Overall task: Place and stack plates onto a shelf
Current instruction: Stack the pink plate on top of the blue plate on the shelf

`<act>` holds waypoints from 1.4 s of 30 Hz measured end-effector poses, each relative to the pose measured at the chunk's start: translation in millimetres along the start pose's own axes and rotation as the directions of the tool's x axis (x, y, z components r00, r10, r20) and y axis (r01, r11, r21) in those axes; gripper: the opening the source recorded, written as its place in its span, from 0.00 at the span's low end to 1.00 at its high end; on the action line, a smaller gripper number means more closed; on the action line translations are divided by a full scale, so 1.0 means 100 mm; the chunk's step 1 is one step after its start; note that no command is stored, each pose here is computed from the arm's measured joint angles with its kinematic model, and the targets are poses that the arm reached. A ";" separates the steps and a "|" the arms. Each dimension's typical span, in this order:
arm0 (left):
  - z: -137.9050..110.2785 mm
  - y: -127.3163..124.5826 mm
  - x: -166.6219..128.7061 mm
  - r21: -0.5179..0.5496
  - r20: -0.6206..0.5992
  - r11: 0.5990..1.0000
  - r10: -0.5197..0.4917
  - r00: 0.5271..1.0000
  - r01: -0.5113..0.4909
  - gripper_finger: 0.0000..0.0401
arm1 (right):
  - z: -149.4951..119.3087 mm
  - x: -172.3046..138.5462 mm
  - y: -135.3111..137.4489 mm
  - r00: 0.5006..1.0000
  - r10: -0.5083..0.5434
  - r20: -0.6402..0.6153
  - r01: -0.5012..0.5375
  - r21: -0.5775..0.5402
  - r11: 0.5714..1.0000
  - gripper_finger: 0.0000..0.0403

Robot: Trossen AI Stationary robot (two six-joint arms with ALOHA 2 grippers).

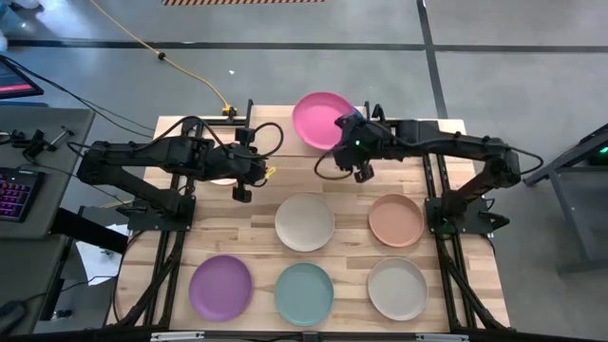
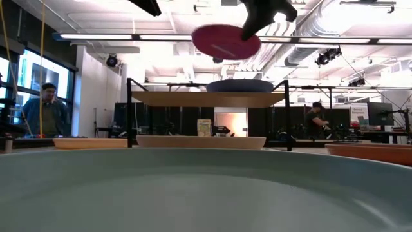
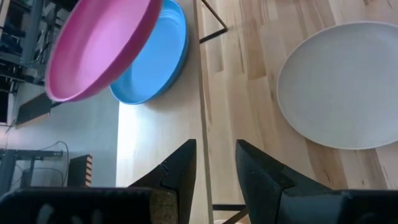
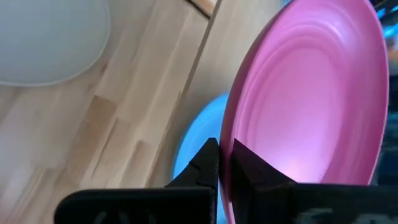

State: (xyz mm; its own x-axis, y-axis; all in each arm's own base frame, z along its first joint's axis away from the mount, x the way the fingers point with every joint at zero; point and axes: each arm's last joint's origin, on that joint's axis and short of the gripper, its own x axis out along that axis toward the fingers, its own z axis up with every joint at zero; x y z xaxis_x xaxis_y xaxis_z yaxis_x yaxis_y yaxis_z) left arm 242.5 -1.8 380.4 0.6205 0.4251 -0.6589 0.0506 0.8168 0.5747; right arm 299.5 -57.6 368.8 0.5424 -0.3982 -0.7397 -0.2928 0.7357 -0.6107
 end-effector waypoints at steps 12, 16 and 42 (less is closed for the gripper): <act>0.00 0.00 0.00 -0.034 0.000 0.999 0.000 1.000 0.000 0.26 | -0.24 0.18 -0.16 0.995 0.088 -0.041 -0.083 0.129 0.988 0.00; 0.00 0.00 0.00 -0.049 0.000 0.999 0.000 1.000 0.000 0.26 | -0.23 0.28 -0.10 0.992 0.108 -0.065 -0.100 0.119 0.988 0.00; 0.00 0.00 0.00 -0.049 -0.005 0.999 -0.001 1.000 0.001 0.26 | -0.31 0.61 0.05 0.989 0.061 -0.136 -0.039 0.158 0.987 0.00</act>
State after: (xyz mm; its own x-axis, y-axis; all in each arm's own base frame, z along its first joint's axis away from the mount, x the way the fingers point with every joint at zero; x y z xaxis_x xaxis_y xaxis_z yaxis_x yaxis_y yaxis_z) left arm 242.3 -1.8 379.9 0.6169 0.4257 -0.6620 0.0133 0.8353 0.5496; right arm 306.3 -94.9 311.7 0.4110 -0.4235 -0.8073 -0.1862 0.8279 -0.5291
